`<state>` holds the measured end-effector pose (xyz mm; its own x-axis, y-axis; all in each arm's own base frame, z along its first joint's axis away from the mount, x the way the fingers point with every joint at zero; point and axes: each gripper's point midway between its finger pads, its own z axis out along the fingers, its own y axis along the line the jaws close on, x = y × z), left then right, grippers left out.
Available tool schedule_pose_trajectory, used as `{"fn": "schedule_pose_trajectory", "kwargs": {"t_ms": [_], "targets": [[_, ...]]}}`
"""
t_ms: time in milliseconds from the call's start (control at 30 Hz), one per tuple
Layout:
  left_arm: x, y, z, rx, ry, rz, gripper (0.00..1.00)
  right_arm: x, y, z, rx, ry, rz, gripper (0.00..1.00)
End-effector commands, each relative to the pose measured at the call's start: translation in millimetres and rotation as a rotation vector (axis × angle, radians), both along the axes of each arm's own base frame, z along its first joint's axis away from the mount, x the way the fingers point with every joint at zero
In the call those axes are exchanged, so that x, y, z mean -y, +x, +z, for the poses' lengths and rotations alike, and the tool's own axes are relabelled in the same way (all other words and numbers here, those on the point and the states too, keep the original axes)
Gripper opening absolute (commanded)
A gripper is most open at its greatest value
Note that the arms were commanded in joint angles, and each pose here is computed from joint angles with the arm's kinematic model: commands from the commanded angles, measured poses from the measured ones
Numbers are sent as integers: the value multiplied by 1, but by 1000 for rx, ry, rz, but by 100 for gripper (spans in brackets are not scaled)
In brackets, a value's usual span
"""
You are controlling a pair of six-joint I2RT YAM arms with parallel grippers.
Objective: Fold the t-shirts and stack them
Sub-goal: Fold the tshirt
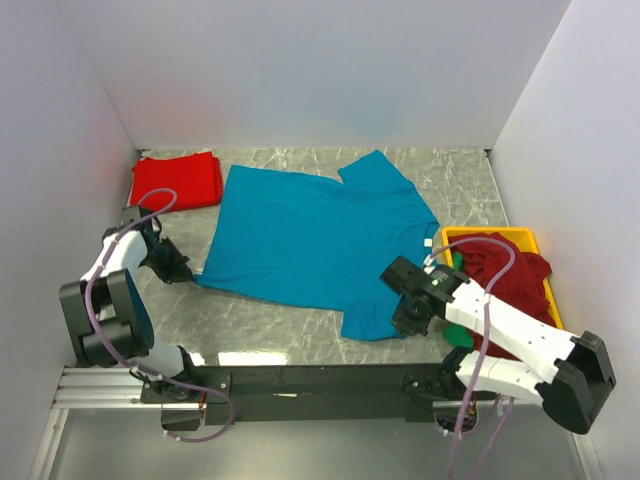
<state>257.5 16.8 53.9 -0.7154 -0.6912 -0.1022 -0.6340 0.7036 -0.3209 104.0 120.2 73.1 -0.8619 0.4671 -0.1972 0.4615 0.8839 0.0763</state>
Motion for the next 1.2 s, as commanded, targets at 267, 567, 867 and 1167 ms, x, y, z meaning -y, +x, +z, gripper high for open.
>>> {"fn": "schedule_pose_trajectory", "kwargs": {"t_ms": [267,567,867,1167], "targets": [[-6,65,25,133,-47,-38,1,4,95,35,158,-50,42,0],[4,89,31,153,-101,-90,1,11,155,60,213,-89,30,0],[4,117,32,156,-117,-104,1,26,203,72,223,-144,32,0],[4,145,30,162,-141,-129,1,36,245,83,250,-174,23,0]]}}
